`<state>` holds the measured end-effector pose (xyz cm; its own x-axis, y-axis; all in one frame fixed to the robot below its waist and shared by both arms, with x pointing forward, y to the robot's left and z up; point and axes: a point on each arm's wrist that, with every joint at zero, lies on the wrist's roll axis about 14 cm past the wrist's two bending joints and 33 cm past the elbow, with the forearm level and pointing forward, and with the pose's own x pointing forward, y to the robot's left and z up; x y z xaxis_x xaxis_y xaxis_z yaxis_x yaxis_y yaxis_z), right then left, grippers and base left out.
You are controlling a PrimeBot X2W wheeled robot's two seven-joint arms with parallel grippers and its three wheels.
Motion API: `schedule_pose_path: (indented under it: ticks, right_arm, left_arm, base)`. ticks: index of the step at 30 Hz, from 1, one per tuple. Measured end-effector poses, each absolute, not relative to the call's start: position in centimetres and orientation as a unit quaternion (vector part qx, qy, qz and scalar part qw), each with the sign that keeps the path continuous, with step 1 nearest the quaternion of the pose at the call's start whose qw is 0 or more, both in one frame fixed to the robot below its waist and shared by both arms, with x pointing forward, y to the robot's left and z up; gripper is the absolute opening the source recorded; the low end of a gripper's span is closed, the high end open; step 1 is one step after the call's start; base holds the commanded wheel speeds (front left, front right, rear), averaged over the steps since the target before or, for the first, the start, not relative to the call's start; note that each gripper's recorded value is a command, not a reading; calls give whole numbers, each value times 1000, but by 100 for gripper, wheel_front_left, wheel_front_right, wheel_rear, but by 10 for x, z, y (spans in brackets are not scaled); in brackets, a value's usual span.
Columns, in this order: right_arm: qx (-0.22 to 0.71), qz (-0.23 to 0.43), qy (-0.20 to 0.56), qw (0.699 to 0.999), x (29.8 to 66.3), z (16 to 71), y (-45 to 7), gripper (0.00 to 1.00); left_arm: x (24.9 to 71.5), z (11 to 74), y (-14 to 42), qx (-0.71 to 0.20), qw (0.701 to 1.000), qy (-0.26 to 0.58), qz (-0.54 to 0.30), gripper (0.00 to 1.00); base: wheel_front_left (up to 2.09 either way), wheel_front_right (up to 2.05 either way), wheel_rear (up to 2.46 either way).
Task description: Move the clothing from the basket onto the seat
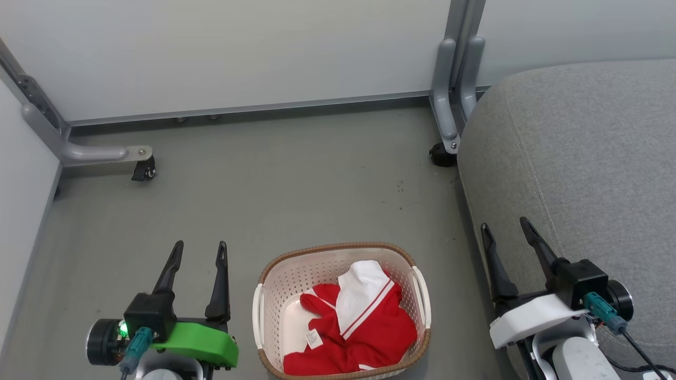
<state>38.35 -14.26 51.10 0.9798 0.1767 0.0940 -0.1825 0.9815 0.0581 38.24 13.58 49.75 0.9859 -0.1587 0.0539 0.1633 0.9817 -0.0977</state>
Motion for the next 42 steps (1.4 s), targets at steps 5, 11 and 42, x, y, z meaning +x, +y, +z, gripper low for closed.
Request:
schedule_pose_path:
  ticks: [5, 11, 42]
  right_arm:
    - [35, 88, -44, 994, 384, 511, -143, 100]
    - [38, 87, -41, 995, 384, 509, -144, 100]
    - [27, 98, -60, 993, 497, 489, -145, 100]
  left_arm:
    - [382, 495, 136, -52, 995, -19, -80, 100]
    - [382, 493, 137, -54, 995, -16, -79, 100]
    - [474, 372, -12, -28, 944, 129, -302, 100]
  base:
    - [0, 0, 0]
    - [0, 0, 0]
    - [0, 0, 0]
